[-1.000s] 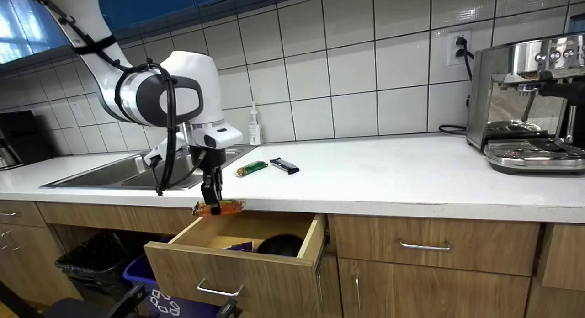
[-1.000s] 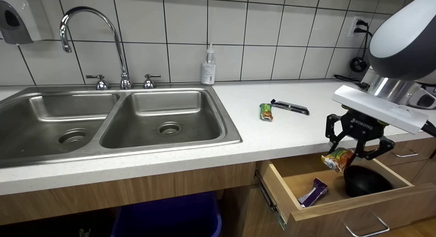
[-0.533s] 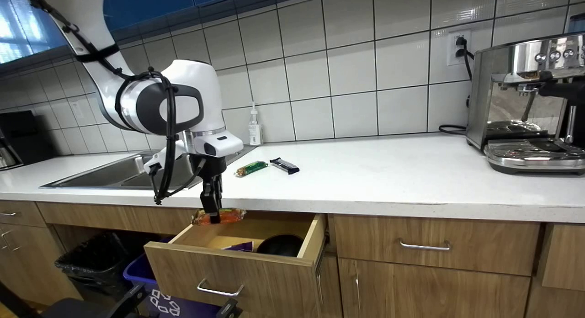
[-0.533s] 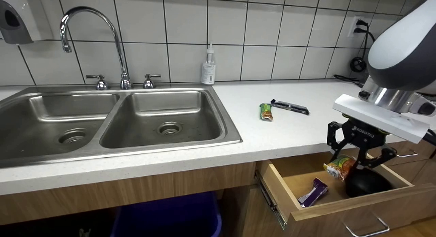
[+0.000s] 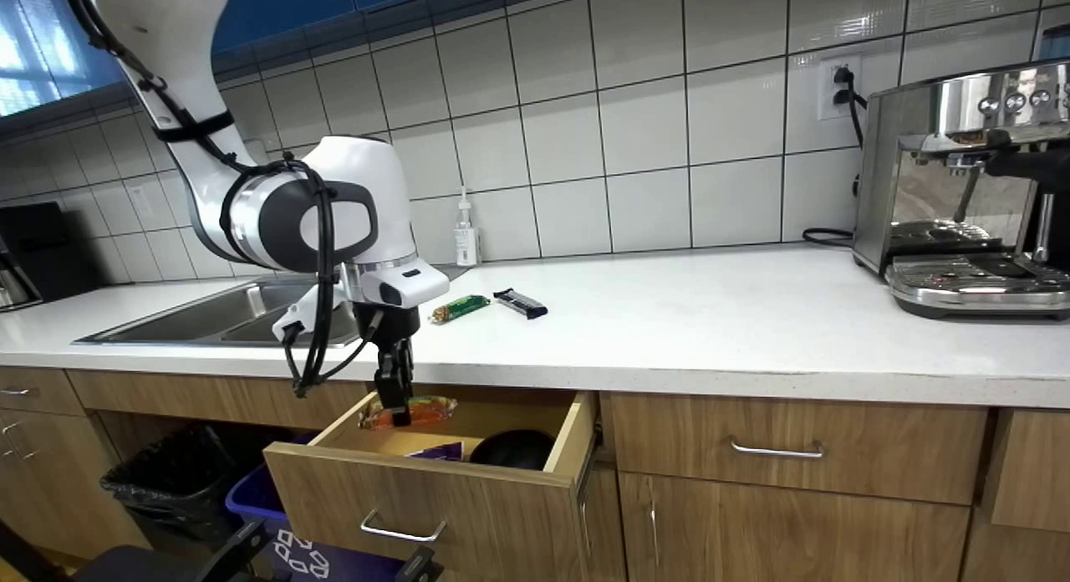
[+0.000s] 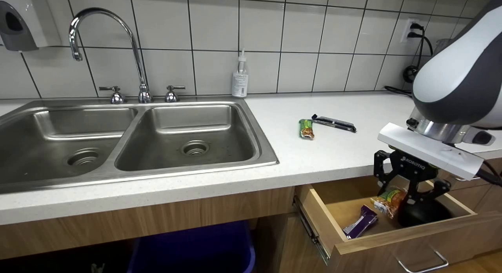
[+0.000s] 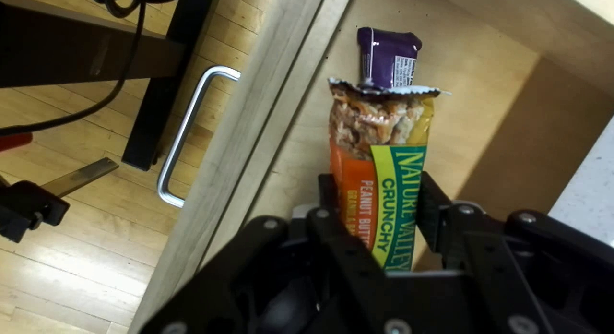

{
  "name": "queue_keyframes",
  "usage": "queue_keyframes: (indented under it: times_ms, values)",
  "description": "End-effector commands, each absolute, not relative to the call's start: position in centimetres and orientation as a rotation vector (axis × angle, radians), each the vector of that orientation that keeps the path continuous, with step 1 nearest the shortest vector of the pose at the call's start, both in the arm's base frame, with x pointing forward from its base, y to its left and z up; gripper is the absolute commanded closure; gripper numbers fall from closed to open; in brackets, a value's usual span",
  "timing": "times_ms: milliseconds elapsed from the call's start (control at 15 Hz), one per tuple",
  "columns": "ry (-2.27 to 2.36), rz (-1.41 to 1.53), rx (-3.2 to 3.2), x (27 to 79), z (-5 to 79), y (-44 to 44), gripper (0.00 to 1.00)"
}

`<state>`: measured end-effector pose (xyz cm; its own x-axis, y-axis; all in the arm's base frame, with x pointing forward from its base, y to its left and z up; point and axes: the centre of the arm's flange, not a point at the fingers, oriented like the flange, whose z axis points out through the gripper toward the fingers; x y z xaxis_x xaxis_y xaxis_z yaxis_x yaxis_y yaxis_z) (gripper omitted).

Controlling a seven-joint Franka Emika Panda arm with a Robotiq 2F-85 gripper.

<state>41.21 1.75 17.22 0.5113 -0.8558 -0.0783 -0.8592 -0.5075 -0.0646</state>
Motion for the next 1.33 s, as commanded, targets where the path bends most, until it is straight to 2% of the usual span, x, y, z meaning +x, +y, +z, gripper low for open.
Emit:
queue_keyframes:
  times_ms: [0, 533, 600, 733, 933, 1267]
  values:
    - [1.483, 0.052, -2.677, 42.3, 15.8, 2.1, 0.83]
    - [1.484, 0.098, -2.708, 42.6, 13.9, 2.1, 0.83]
    - [1.483, 0.098, -2.711, 42.6, 13.8, 2.0, 0.33]
    - [1.479, 0.107, -2.716, 42.6, 13.8, 2.0, 0.24]
    - [1.469, 0.101, -2.714, 42.6, 14.2, 2.0, 0.02]
    - [1.439, 0.084, -2.716, 42.2, 15.4, 2.4, 0.00]
